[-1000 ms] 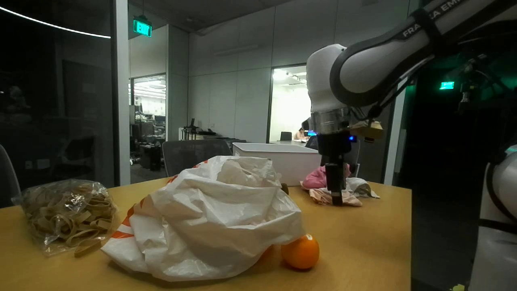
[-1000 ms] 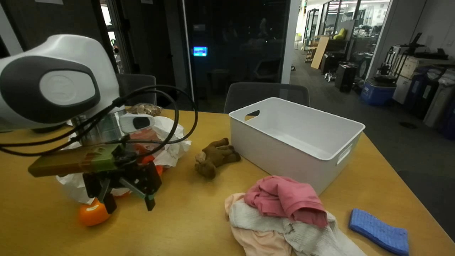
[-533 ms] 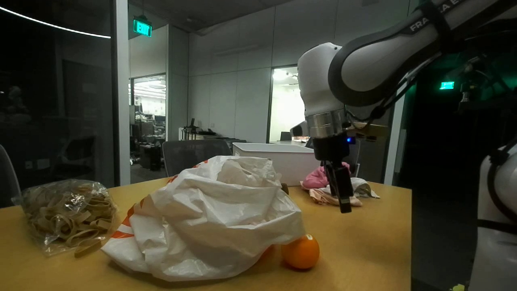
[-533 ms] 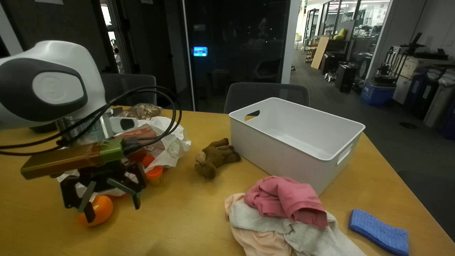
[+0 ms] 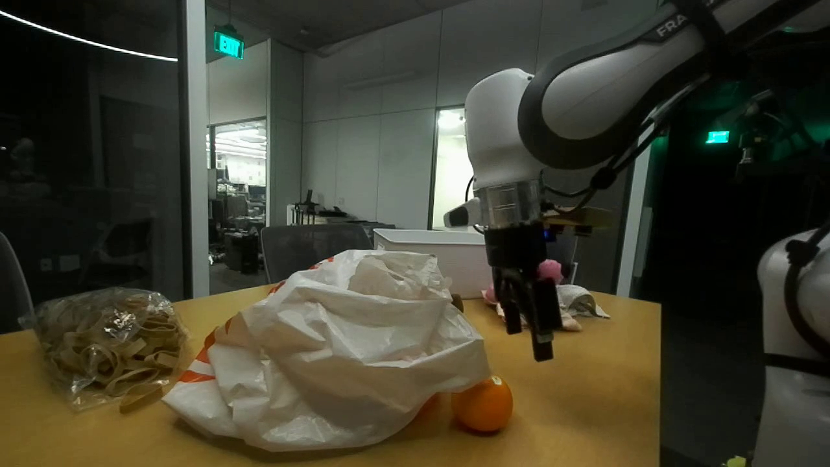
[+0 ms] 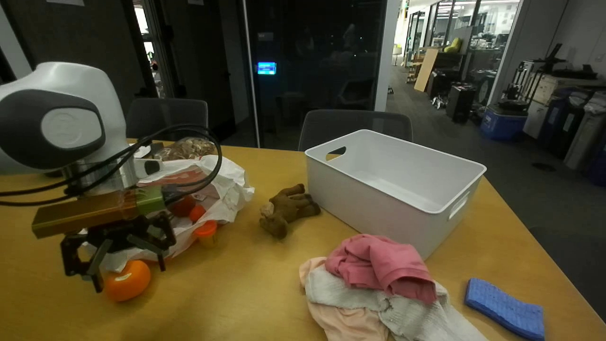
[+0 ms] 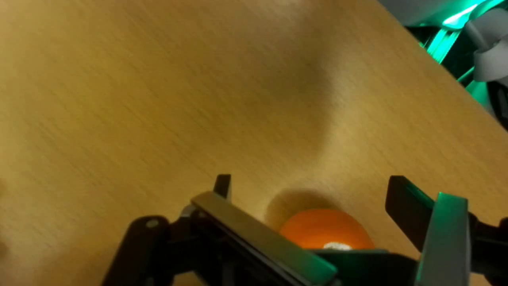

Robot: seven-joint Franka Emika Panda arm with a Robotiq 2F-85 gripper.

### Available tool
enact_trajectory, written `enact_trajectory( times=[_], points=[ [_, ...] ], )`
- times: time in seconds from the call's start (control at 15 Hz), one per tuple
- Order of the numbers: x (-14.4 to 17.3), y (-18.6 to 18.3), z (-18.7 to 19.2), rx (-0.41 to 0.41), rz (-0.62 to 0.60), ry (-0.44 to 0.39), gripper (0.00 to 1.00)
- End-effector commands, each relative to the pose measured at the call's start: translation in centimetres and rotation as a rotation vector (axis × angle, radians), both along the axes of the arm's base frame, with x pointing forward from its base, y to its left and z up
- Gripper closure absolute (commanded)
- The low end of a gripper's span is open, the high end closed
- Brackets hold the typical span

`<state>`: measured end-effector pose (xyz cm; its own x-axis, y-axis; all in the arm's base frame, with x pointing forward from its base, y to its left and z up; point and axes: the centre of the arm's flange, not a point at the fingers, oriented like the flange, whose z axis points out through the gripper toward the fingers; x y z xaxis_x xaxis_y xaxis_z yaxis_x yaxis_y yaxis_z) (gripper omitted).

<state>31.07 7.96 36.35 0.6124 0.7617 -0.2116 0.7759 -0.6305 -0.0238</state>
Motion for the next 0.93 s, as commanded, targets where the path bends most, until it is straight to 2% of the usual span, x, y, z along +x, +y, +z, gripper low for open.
enact_trajectory(
  times=[0.0, 0.2, 0.47, 0.87],
  points=[
    [-0.2, 1.5, -3.3, 0.059, 0.024, -0.061, 0.00],
    [0.3, 2.4, -4.4, 0.079, 0.021, -0.033, 0.00],
    [-0.1, 3.3, -6.2, 0.083, 0.000, 0.057, 0.00],
    [-0.5, 4.3, -7.7, 0.117, -0.001, 0.058, 0.00]
  ],
)
